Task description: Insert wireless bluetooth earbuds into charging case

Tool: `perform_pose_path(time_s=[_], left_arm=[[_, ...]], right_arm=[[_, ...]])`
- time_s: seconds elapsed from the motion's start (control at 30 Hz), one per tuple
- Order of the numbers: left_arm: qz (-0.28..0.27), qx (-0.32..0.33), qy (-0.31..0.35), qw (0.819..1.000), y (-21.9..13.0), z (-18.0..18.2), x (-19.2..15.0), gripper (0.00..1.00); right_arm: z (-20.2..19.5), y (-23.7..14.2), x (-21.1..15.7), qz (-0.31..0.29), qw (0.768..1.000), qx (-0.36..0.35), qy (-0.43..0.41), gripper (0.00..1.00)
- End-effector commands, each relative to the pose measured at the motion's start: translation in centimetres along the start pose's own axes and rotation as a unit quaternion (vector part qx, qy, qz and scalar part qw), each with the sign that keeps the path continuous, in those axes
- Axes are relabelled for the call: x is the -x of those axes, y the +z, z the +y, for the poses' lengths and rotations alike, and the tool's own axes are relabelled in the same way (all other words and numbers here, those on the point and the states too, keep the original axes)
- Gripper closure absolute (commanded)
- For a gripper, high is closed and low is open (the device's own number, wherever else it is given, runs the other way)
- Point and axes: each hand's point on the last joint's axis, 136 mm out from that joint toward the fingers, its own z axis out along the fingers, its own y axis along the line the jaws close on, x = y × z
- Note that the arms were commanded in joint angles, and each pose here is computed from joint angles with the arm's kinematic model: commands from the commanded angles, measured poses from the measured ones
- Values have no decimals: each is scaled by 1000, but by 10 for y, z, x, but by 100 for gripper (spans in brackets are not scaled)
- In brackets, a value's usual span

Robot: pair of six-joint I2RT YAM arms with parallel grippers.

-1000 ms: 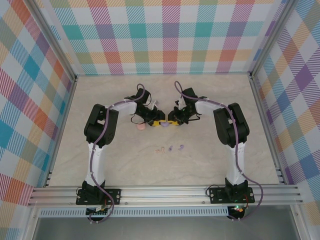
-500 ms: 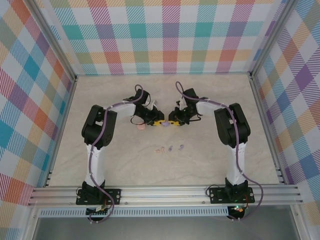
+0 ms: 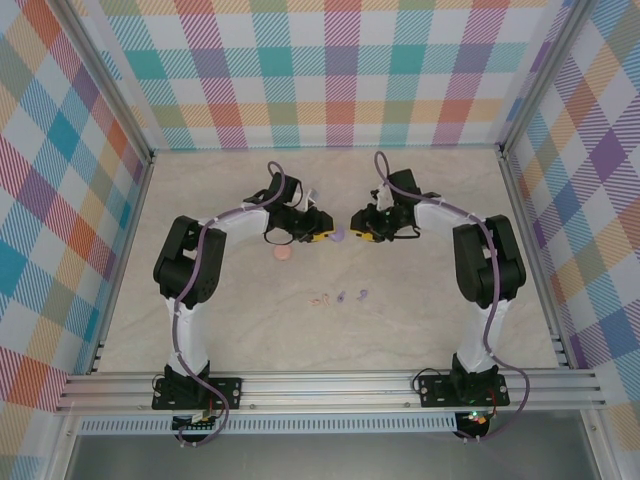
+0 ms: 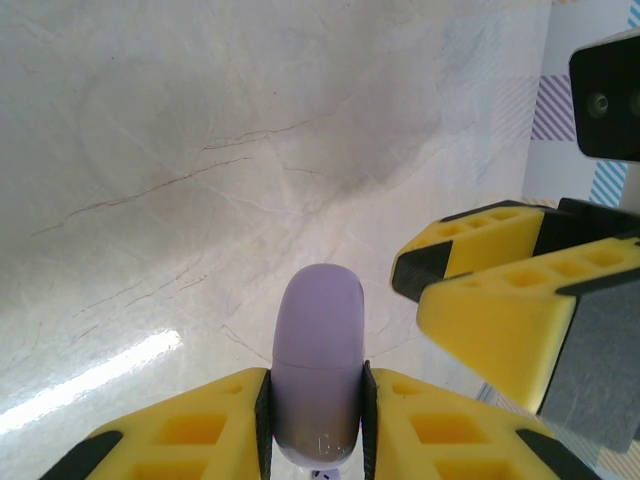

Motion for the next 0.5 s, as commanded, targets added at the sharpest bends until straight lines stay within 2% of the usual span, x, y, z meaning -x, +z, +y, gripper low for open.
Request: perform_pose_path(time_s=[0.0,0.27,0.47], left_arm=[[1,3,-4,1000,2,4,-4,71],[13,14,-15,1000,13,20,-14,71],[11,9,-11,1000,14,17,-14,71]], right_arm=[[-8,10,-12,20,1000,5,5,64],[-12,22,-16,39,999,21,17,64],[-9,24,-18,43,998,37,15,64]])
